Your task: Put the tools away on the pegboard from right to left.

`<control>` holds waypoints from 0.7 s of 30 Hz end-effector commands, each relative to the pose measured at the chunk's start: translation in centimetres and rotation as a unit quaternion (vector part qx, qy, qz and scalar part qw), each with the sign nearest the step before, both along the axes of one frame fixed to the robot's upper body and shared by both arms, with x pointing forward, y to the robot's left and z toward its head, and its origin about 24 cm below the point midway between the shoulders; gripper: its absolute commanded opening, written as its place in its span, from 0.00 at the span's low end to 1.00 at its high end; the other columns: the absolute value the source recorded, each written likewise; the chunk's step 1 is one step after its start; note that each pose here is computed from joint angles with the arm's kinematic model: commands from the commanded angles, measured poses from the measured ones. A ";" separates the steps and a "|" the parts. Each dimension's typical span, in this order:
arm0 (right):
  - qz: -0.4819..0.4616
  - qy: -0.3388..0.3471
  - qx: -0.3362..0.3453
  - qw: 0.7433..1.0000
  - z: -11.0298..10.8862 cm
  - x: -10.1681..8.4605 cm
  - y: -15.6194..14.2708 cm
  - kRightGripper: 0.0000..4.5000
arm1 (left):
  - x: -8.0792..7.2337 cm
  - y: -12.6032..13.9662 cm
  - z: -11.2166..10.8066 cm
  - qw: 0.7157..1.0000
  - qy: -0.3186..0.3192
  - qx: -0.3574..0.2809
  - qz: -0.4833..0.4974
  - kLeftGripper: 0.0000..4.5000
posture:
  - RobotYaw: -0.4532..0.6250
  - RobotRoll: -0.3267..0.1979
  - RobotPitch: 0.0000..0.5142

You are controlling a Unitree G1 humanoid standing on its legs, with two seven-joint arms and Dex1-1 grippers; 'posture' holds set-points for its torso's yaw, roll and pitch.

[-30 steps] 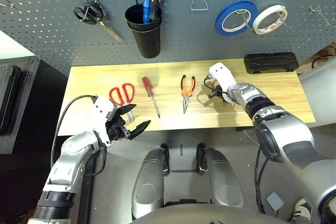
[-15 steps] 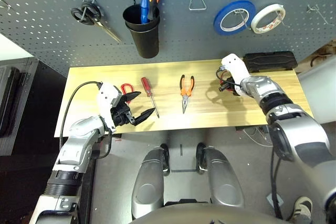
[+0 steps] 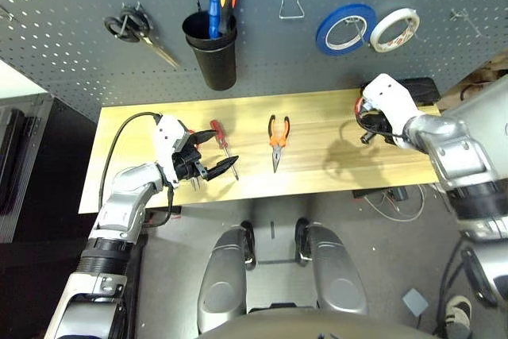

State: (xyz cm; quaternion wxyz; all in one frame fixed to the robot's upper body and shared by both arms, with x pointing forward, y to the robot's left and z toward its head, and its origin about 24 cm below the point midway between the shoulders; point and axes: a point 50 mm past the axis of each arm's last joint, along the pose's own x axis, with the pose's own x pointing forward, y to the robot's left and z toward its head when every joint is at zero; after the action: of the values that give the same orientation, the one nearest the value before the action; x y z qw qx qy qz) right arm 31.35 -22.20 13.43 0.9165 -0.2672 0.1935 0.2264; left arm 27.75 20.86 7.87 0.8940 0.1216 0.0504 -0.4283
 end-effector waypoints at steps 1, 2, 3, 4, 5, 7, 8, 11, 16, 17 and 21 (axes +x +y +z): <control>-0.023 -0.044 -0.014 0.999 1.0 -0.3 -1.3 0.01 | -0.2 0.1 -0.8 1.000 0.013 0.011 -0.008 1.00 | 0.34 0.62 0.35; -0.026 -0.054 -0.017 0.998 1.2 -0.3 -1.4 0.01 | -0.2 0.1 -0.8 1.000 0.013 0.011 -0.008 1.00 | 0.34 0.62 0.35; -0.028 -0.069 -0.020 0.997 1.5 -0.3 -1.6 0.01 | -0.2 0.1 -0.8 1.000 0.012 0.011 -0.009 1.00 | 0.34 0.62 0.35; -0.032 -0.083 -0.022 0.996 1.7 -0.2 -1.7 0.01 | -0.1 0.1 -0.8 1.000 0.012 0.012 -0.009 1.00 | 0.33 0.62 0.34; -0.036 -0.097 -0.025 0.994 1.8 -0.2 -1.8 0.01 | -0.1 0.1 -0.8 1.000 0.012 0.012 -0.009 1.00 | 0.33 0.62 0.34; -0.047 -0.130 -0.030 0.990 2.0 -0.1 -2.1 0.01 | -0.1 0.1 -0.9 1.000 0.011 0.013 -0.009 1.00 | 0.33 0.62 0.34; -0.054 -0.143 -0.030 0.988 2.1 -0.1 -2.3 0.01 | 0.0 0.1 -0.9 1.000 0.010 0.013 -0.009 1.00 | 0.33 0.62 0.34; -0.068 -0.178 -0.028 0.981 2.3 0.0 -2.5 0.01 | 0.0 0.1 -0.9 1.000 0.009 0.014 -0.008 1.00 | 0.33 0.62 0.34; -0.089 -0.207 -0.008 0.974 2.3 -0.1 -2.6 0.01 | -0.2 0.2 -0.9 1.000 0.011 0.017 -0.007 1.00 | 0.34 0.62 0.35; -0.094 -0.214 -0.004 0.972 2.2 -0.2 -2.6 0.01 | -0.2 0.3 -1.0 1.000 0.011 0.017 -0.007 1.00 | 0.34 0.62 0.36; -0.099 -0.236 0.013 0.967 1.9 -0.6 -2.5 0.01 | -0.3 0.3 -1.1 1.000 0.012 0.018 -0.006 1.00 | 0.35 0.62 0.36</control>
State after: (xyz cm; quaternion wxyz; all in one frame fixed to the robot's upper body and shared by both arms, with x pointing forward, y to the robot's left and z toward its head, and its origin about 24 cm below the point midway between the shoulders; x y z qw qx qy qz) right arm 31.16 -24.35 15.67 0.9539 -0.2904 0.0013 0.0754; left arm 27.90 21.10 7.60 0.8931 0.1302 0.0516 -0.4274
